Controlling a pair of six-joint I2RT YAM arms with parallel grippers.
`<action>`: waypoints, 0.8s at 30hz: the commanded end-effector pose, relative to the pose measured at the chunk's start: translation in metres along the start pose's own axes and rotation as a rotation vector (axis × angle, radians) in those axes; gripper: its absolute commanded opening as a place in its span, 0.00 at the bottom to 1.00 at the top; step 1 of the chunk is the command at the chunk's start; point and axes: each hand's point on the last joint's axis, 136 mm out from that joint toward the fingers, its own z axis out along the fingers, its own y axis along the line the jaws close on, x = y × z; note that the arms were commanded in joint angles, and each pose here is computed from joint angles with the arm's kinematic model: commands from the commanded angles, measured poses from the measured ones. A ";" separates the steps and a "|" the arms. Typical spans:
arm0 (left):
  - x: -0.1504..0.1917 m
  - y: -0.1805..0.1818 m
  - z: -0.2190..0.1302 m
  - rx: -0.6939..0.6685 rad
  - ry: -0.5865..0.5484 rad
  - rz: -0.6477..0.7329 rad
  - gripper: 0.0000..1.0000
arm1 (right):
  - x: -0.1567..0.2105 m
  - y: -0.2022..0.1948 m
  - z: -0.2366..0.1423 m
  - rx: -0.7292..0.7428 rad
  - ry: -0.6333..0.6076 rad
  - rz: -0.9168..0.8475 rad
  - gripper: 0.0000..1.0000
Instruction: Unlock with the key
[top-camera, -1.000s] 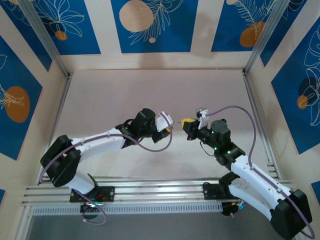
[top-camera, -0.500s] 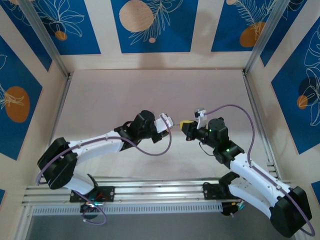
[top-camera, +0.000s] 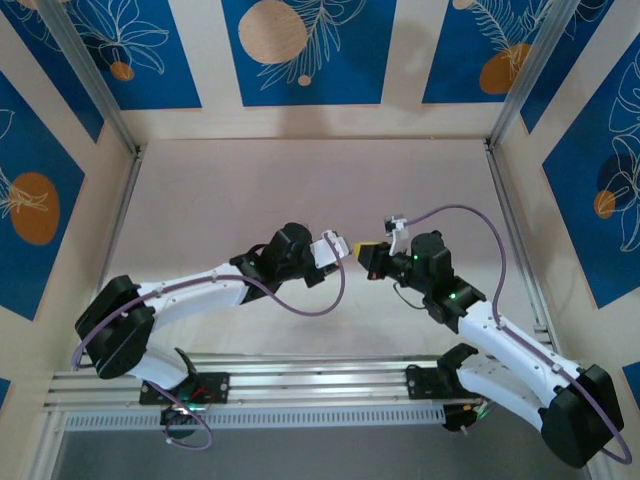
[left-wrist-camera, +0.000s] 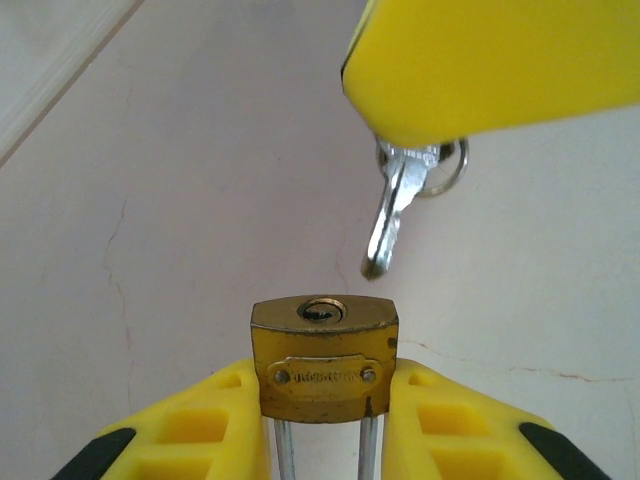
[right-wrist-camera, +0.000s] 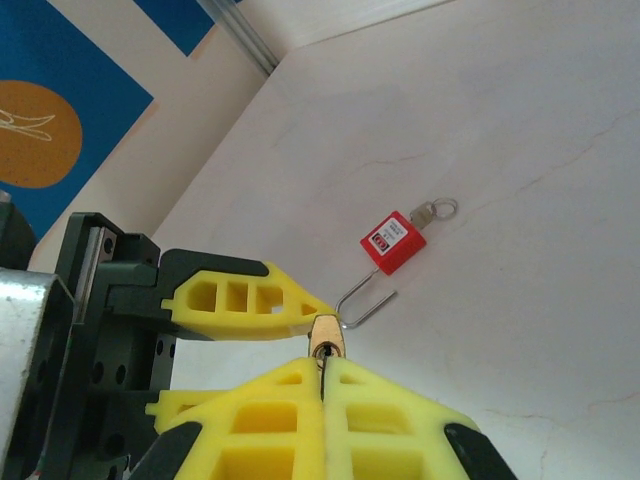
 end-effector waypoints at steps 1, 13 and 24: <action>-0.010 -0.002 -0.004 -0.008 -0.033 0.023 0.26 | -0.007 0.012 0.002 -0.034 -0.010 0.006 0.00; -0.007 -0.007 -0.002 -0.001 -0.018 0.039 0.26 | -0.007 0.005 0.004 0.002 -0.026 -0.004 0.00; -0.006 -0.010 0.000 0.001 -0.013 0.044 0.26 | -0.011 0.002 0.002 0.020 -0.044 0.000 0.00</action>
